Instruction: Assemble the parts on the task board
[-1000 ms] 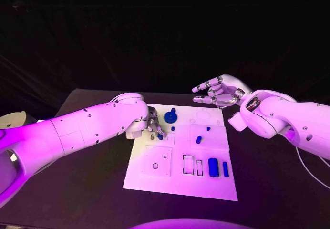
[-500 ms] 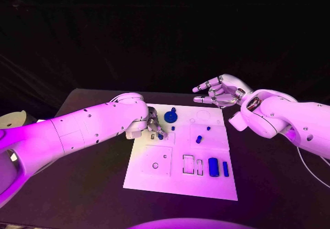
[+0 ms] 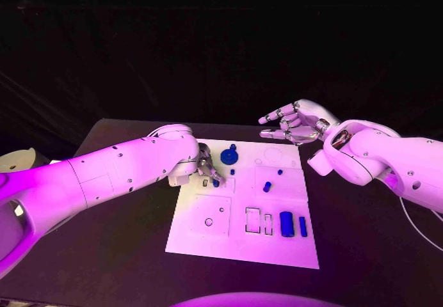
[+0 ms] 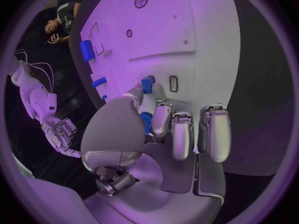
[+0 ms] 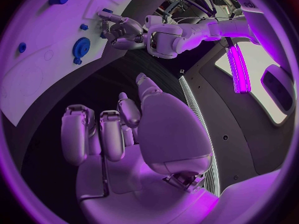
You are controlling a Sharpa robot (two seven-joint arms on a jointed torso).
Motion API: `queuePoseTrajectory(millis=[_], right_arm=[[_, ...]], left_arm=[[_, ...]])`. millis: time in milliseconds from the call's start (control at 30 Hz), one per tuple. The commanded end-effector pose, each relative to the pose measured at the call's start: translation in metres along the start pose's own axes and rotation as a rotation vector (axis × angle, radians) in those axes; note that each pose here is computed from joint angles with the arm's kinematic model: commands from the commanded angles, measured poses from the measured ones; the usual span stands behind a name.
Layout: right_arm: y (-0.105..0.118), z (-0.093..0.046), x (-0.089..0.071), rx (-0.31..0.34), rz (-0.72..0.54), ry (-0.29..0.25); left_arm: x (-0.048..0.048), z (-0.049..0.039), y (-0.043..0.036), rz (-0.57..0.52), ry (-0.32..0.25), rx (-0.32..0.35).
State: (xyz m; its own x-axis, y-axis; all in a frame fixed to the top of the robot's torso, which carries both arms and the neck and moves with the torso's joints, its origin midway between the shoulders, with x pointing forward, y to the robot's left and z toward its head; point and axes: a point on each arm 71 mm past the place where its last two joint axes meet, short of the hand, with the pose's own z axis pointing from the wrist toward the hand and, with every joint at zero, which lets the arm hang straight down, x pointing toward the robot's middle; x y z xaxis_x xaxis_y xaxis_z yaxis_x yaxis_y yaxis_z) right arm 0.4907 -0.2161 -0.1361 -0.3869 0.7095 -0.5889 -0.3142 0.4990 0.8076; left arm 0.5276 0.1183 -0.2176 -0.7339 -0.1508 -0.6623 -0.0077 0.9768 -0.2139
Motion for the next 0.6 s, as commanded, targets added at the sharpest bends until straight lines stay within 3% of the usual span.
queuePoseTrajectory(millis=[33,600], right_arm=[[0.0006,-0.0001,0.0006,-0.006,-0.011,0.001],[-0.0003,-0.0001,-0.0001,-0.001,-0.012,-0.001]], left_arm=[[0.0106,0.0049,0.0074,0.015,0.045,-0.049],[0.0072,0.0033,0.0128,-0.018,0.012,-0.051]])
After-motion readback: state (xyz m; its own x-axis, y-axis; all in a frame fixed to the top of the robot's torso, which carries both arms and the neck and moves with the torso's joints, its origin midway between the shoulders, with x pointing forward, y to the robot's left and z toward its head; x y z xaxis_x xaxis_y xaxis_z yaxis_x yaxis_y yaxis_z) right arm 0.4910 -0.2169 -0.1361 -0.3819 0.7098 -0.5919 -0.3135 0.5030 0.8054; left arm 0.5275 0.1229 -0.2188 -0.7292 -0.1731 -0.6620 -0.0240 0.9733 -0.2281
